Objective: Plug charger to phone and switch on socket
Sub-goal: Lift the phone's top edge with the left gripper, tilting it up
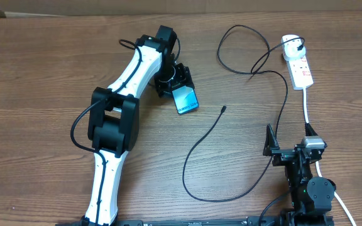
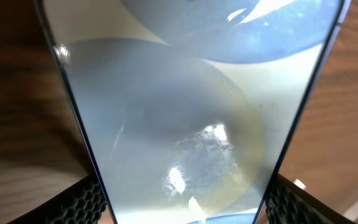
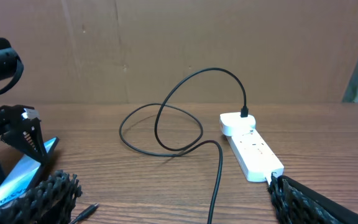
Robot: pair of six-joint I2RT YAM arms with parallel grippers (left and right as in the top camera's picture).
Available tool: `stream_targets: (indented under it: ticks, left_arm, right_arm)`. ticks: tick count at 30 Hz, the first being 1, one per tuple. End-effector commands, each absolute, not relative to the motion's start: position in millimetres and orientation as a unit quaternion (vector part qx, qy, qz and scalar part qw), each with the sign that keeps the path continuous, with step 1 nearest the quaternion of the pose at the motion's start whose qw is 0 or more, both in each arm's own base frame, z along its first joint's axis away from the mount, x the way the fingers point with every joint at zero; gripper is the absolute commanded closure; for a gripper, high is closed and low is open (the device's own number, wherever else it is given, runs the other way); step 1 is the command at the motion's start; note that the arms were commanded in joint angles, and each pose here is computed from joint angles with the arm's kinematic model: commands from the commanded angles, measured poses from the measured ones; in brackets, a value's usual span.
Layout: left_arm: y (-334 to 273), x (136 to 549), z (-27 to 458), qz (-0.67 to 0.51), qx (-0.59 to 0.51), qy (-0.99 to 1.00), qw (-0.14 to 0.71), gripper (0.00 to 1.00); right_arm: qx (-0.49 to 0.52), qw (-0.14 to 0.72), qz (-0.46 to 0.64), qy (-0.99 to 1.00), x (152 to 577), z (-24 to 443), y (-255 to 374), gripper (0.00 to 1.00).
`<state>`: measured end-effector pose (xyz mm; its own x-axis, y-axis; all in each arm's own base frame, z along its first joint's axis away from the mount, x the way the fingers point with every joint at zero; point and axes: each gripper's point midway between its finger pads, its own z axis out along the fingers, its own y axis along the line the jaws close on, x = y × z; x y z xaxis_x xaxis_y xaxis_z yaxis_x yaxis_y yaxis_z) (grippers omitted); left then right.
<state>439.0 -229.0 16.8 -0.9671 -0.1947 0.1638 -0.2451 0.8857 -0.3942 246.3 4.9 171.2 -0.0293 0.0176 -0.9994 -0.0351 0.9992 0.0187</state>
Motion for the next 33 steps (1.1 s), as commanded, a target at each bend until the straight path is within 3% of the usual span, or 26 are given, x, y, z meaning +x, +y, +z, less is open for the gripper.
stream_targets:
  ticks: [1, 13, 18, 22, 33]
  left_arm:
    - [-250, 416, 2, 0.292, 0.107, -0.94, 0.141, 0.26]
    - [-249, 422, 17, 0.353, 0.117, -0.915, 0.157, 0.27]
    - [-241, 424, 8, 0.32, 0.118, -0.929, 0.144, 0.27]
    - [-229, 426, -3, 0.271, 0.12, -0.947, 0.125, 0.21]
    - [-216, 425, -24, 0.148, 0.129, -0.977, 0.083, 0.2]
  right_arm:
    - [-0.005, 0.698, 0.017, 0.716, 246, 170, 4, 0.0]
    - [-0.005, 0.698, 0.017, 0.716, 246, 170, 4, 0.0]
    - [-0.005, 0.698, 0.017, 0.716, 246, 170, 4, 0.0]
    - [-0.005, 0.698, 0.017, 0.715, 246, 170, 4, 0.0]
    - [-0.005, 0.698, 0.017, 0.715, 246, 170, 4, 0.0]
